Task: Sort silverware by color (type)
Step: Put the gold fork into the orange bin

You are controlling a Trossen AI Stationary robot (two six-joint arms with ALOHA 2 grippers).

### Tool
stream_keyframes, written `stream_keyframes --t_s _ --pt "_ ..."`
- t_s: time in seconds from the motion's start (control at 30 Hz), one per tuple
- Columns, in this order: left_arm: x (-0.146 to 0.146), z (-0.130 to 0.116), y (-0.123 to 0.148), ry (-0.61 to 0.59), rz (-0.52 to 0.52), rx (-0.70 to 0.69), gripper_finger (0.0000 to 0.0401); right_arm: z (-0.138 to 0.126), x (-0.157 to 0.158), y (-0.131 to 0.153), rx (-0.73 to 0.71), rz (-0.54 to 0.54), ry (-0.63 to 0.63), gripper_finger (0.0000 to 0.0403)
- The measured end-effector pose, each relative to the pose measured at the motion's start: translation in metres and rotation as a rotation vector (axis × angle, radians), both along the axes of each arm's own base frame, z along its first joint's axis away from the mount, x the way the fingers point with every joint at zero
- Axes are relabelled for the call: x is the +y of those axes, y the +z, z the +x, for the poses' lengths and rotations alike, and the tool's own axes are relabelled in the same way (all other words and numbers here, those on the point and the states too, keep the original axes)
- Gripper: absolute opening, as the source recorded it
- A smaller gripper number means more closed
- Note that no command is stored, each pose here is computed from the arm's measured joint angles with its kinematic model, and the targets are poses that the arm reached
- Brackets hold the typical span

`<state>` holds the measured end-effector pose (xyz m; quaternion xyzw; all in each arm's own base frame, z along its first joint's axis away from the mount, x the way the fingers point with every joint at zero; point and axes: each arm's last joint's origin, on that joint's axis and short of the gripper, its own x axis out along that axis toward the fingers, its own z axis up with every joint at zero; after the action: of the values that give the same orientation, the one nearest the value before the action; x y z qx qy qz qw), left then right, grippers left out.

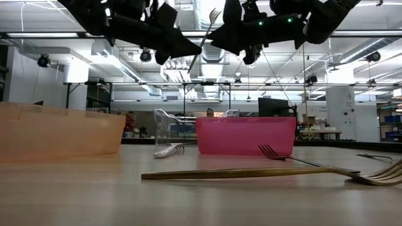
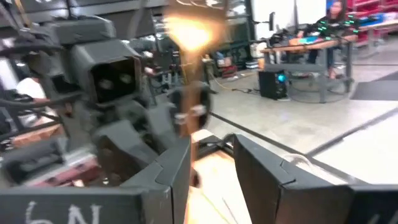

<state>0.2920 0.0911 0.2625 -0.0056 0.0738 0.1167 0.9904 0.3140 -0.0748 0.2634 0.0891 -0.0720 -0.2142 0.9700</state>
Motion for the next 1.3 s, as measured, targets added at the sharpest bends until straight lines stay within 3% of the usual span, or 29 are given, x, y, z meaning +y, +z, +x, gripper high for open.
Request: stream_keyframes --t_s 0.23,0.4,0.6,0.93,1.3 --pt "-0.004 -0.011 0.007 -0.001 -0.013 0.042 0.0 -0.006 0.001 0.004 0.05 0.011 0.002 0.011" --pt "-0.008 -0.023 0.01 -0.002 -0.037 0.109 0.0 -0.017 0.003 0.006 0.171 0.011 -0.003 0.0101" --pt "-0.014 -0.037 0.012 -0.015 -0.145 0.179 0.0 -0.031 0.006 0.01 0.298 -0.038 0.003 0.0089" --pt "-0.027 -0.055 0.017 -0.09 -0.452 0.213 0.0 -0.046 0.009 0.017 0.468 -0.256 0.02 0.0077" --pt "-0.066 -0.074 0.009 -0.1 -0.973 0.438 0.0 -0.049 0.01 0.01 0.597 -0.363 0.044 0.0077"
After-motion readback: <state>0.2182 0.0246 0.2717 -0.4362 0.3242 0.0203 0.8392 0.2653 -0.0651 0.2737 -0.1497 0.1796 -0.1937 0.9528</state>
